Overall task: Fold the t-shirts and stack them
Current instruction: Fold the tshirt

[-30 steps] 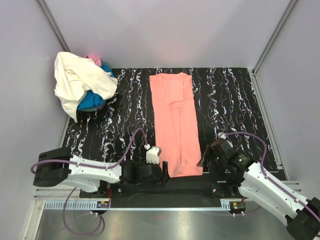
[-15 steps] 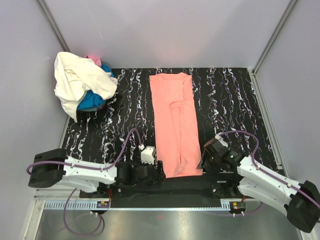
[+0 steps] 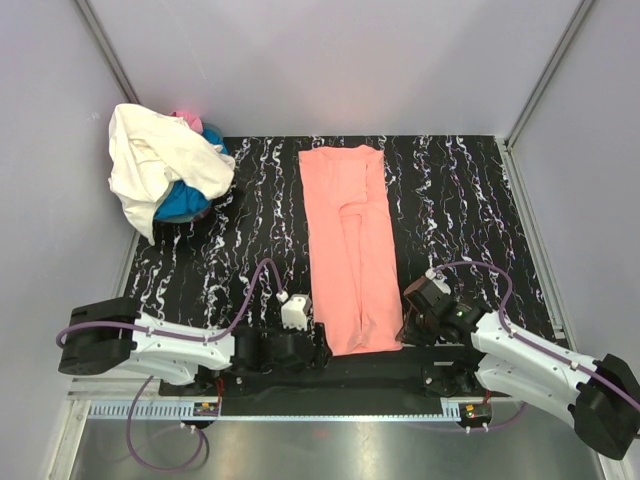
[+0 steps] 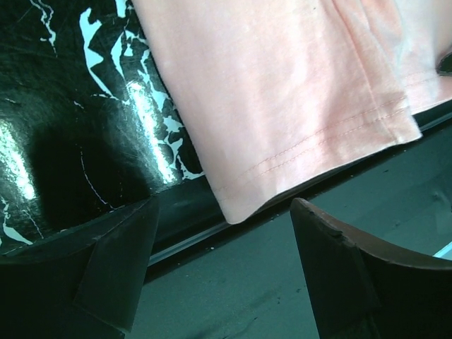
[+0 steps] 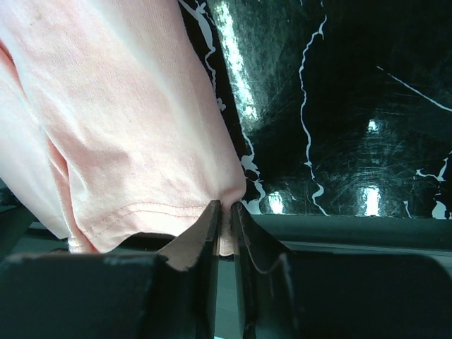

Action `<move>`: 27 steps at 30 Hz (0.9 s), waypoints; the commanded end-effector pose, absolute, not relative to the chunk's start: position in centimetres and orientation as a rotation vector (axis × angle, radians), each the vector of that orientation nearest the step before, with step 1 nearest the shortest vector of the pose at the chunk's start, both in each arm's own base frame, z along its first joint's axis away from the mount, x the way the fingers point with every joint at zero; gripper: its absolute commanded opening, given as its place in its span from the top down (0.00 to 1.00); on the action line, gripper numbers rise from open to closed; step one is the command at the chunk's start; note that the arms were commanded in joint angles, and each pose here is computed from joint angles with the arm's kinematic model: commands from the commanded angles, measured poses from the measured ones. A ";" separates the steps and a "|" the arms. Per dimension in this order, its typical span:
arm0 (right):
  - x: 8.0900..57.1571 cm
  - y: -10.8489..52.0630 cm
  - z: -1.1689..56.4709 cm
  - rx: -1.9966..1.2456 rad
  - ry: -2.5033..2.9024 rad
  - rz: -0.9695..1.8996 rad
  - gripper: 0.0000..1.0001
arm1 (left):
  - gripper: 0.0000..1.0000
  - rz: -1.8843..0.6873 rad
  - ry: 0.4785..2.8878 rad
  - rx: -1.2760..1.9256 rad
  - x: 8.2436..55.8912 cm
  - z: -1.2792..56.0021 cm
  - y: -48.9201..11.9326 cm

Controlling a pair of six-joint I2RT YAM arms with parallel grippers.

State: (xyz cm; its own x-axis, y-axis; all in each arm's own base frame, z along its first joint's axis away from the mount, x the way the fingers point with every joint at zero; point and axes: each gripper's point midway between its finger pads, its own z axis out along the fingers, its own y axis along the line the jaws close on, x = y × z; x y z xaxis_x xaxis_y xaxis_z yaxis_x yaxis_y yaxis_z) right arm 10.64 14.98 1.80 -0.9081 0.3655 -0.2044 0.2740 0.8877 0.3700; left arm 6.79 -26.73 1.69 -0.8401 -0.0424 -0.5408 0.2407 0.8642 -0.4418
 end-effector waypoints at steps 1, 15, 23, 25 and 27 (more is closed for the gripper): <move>11.4 15.5 2.1 0.478 2.751 0.507 0.82 | 0.19 -0.690 2.394 0.084 8.5 2.3 -27.1; 11.6 15.9 1.5 0.443 2.759 0.513 0.86 | 0.44 -0.688 2.361 0.073 9.8 2.0 -27.5; 11.6 16.0 1.5 0.428 2.756 0.518 0.94 | 0.91 -0.657 2.355 0.105 10.6 2.1 -27.8; 11.6 15.9 1.5 0.424 2.758 0.514 0.97 | 0.96 -0.637 2.342 0.100 11.0 2.3 -27.6; 11.6 15.9 1.5 0.421 2.757 0.515 1.00 | 1.00 -0.628 2.325 0.086 11.3 2.9 -27.2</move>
State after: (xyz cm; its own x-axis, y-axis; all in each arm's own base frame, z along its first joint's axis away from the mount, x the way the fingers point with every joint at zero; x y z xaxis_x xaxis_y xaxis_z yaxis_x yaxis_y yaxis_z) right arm 11.40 15.86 1.60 -0.9100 0.3531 -0.2172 0.2509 0.8862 0.3895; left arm 7.82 -27.19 0.54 -0.8299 -0.0180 -0.5576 0.2667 0.8650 -0.4250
